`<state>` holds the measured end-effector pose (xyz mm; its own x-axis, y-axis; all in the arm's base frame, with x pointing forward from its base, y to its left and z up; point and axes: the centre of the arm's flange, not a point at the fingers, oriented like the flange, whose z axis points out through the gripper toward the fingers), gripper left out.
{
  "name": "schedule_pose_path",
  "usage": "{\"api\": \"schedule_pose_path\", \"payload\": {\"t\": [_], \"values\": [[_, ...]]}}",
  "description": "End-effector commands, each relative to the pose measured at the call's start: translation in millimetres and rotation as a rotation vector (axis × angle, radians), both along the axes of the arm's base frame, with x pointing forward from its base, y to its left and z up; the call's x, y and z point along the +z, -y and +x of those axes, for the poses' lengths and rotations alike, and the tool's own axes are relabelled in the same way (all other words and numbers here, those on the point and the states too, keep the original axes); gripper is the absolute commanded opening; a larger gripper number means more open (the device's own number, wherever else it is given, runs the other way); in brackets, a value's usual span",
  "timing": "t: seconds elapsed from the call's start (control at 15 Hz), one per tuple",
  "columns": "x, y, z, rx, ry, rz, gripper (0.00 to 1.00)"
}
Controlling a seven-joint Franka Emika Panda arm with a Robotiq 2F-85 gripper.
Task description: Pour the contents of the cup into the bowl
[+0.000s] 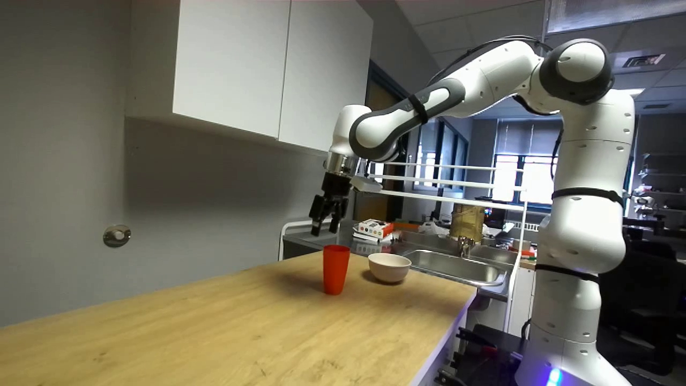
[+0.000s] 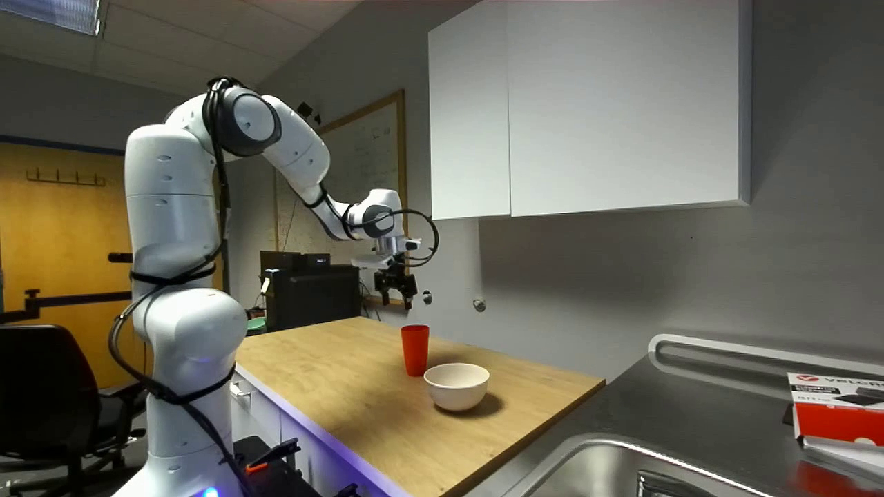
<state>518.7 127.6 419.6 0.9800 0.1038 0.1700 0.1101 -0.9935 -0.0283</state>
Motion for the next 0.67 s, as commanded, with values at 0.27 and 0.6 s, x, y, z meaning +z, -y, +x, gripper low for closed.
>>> {"api": "schedule_pose_path", "payload": {"t": [0.27, 0.6], "values": [[-31.3, 12.3, 30.1, -0.006, -0.079, 0.042, 1.0], [-54.0, 18.2, 34.4, -0.022, -0.122, 0.073, 1.0]]}}
